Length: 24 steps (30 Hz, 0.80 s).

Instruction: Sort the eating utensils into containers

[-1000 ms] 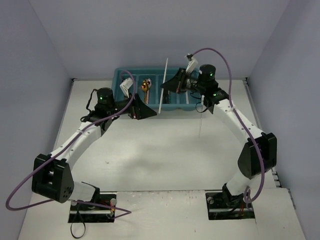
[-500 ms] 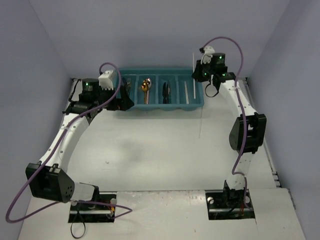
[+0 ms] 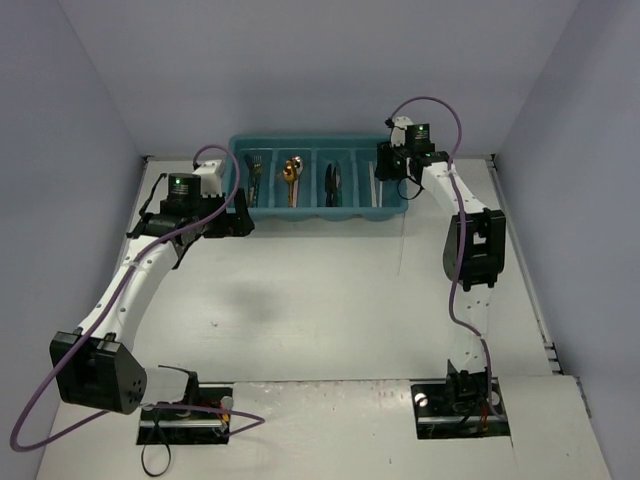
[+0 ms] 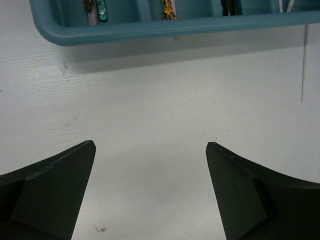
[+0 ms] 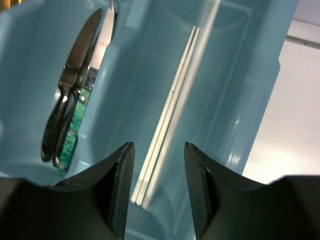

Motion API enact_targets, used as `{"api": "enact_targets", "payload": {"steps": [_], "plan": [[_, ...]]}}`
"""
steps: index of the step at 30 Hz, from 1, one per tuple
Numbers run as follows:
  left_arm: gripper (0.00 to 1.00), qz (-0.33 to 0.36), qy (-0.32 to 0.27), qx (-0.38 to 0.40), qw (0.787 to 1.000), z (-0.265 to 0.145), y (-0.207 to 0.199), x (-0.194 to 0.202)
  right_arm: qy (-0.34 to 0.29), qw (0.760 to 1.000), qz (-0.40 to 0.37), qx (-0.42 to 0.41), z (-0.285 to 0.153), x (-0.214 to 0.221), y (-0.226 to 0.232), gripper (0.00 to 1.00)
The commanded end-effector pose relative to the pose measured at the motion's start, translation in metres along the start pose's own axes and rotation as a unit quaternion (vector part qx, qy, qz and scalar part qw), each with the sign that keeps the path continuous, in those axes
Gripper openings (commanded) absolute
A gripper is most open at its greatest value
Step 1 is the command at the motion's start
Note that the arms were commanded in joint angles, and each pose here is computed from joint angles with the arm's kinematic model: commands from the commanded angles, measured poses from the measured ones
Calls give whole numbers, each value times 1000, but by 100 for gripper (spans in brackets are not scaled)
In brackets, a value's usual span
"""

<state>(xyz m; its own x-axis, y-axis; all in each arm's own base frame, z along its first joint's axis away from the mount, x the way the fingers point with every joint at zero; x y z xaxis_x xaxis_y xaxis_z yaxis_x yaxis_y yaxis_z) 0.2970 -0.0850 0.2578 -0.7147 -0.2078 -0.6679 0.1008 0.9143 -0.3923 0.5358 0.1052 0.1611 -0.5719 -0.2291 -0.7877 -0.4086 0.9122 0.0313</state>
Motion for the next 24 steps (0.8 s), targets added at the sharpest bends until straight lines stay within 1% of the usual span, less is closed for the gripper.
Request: {"api": "enact_targets", "payload": {"steps": [1, 3, 5, 8, 11, 14, 15, 17, 21, 24], "plan": [[92, 10, -45, 3, 999, -13, -7, -16, -88, 996, 2, 13, -35, -59, 1, 50], [92, 9, -41, 2, 999, -11, -7, -17, -106, 994, 17, 8, -54, -72, 5, 50], [92, 8, -44, 1, 999, -11, -8, -20, -136, 990, 30, 13, -94, -92, 10, 49], [92, 6, -48, 1, 999, -11, -9, -23, -144, 988, 37, 31, -137, -91, 17, 44], [92, 0, -53, -1, 999, -9, -8, -25, -128, 989, 36, 65, -181, -58, 26, 40], [92, -8, -55, -1, 998, -8, -9, -25, -97, 989, 45, 107, -207, -12, 29, 40], [92, -9, -54, 0, 998, -7, -9, -24, -99, 986, 53, 124, -218, -4, 30, 39], [92, -16, -52, 0, 999, -5, -8, -23, -56, 983, 73, 156, -215, 32, 30, 36], [92, -25, -44, 6, 999, -2, -10, -23, -18, 978, 118, 169, -204, 60, 32, 34], [92, -25, -49, 9, 998, -4, -12, -25, 16, 974, 143, 174, -186, 78, 31, 29]]}}
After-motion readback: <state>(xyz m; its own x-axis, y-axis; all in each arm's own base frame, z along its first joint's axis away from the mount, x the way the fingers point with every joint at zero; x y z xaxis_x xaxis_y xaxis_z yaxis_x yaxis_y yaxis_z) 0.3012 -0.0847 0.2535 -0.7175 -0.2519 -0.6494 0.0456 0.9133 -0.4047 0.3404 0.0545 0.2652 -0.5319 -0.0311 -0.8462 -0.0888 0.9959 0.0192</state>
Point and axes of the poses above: each gripper's point midway between its finger pads, its own z axis out along the fingers, its own y axis along the line the jaws close on, x = y × z, the point moved 7 cm from there along -z, back along the fingers, and after that the axes turned 7 degrees about -z, right-handed, at the moved point
